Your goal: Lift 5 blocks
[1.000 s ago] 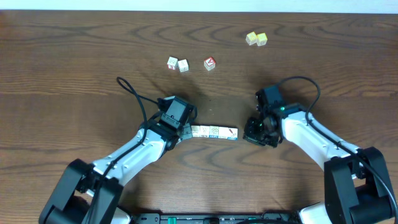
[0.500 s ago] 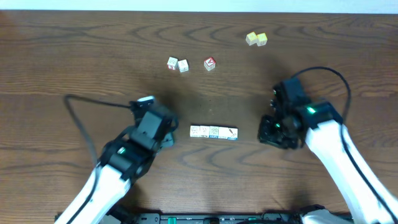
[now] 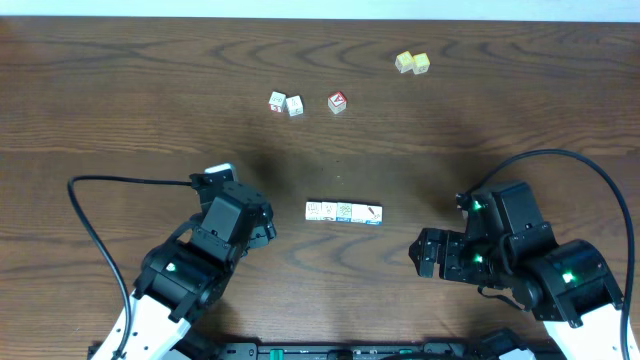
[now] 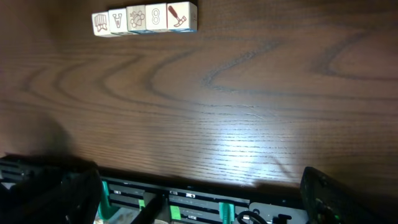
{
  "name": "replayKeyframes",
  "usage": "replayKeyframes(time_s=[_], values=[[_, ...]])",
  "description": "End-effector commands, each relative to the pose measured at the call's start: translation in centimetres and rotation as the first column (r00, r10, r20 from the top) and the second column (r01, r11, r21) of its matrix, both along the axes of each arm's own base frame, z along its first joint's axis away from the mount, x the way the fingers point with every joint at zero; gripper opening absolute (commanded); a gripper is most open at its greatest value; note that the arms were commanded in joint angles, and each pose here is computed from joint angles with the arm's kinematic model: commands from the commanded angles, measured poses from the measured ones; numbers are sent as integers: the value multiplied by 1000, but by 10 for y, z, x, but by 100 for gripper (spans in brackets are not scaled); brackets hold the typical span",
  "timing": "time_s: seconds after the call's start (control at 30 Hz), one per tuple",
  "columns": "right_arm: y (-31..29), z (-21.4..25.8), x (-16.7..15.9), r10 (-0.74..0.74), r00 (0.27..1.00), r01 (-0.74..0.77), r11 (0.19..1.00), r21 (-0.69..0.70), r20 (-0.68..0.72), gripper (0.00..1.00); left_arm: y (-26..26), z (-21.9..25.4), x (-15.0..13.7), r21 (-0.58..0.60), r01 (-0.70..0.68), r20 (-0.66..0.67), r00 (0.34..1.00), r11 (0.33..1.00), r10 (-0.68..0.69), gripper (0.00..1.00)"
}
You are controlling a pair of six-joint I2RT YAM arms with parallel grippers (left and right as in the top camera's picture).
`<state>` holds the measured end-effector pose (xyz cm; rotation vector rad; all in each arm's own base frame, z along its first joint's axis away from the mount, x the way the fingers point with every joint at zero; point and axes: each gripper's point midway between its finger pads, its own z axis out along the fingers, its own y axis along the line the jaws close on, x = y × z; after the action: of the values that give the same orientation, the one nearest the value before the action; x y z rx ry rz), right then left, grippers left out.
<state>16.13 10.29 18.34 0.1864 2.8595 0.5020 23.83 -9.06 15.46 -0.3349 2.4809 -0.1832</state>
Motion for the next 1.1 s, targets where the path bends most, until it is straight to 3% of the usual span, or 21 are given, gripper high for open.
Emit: replayKeyframes(time_s=[0.0,0.77,1.07], values=[[1,-1,-1,-16,1000,16,1000,1,-8,99,0,3,4,-8,-20,1,1000,1000,20,74],[-1,0,-1,-22,1000,22,1000,3,-3,99,-1,-9,5,20,-20,-43,999,1000,20,74],[-40,32,0,-235,955,223,971,84,183,99,-1,-9,5,20,-20,-43,999,1000,20,75]])
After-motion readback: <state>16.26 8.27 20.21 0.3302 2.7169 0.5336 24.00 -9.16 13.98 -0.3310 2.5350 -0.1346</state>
